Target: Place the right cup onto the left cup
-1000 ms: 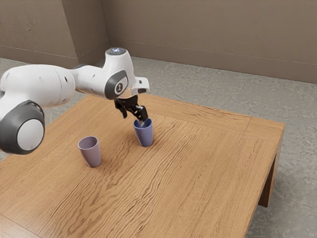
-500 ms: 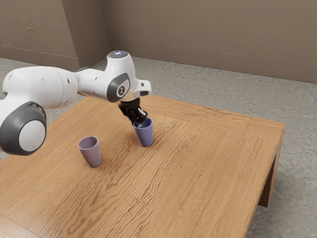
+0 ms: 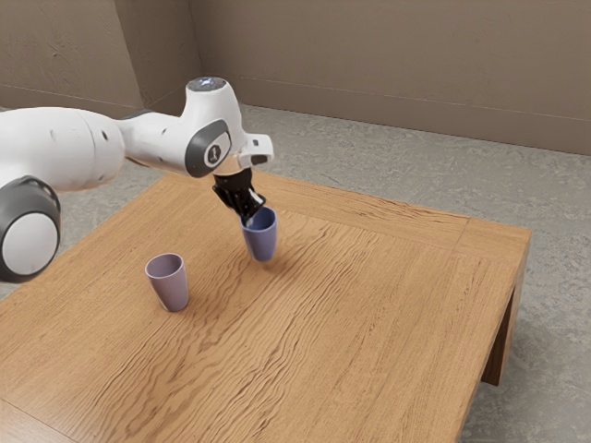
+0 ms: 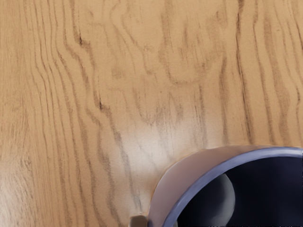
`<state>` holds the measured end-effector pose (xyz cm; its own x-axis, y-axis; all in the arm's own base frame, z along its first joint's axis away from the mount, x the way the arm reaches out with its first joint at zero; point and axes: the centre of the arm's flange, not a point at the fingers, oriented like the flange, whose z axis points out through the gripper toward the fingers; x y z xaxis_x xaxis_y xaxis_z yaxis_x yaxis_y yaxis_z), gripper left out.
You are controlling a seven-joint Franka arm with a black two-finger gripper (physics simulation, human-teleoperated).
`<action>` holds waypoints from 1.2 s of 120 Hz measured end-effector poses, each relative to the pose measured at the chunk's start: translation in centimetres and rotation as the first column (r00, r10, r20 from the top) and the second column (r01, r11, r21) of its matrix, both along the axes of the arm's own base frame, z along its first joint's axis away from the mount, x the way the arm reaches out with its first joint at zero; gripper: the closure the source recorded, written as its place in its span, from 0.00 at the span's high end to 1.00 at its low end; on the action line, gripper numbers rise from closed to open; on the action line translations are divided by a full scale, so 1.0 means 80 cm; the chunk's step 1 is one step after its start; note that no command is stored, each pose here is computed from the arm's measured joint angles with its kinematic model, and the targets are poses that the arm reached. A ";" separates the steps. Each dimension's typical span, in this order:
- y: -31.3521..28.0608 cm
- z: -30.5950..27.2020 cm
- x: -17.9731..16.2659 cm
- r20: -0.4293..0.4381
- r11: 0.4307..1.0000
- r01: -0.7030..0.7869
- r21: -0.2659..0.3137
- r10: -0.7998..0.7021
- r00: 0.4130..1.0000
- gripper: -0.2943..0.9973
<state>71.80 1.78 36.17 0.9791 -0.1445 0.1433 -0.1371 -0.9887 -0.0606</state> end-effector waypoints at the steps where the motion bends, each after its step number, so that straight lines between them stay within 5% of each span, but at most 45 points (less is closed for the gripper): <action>1: 0.001 0.003 -0.002 0.000 1.000 -0.001 0.000 0.001 1.000 0.17; 54: 0.073 0.100 -0.111 0.009 0.993 -0.113 0.019 0.113 0.994 0.16; 144: 0.171 0.093 -0.182 -0.083 0.975 -0.223 0.021 0.224 0.971 0.16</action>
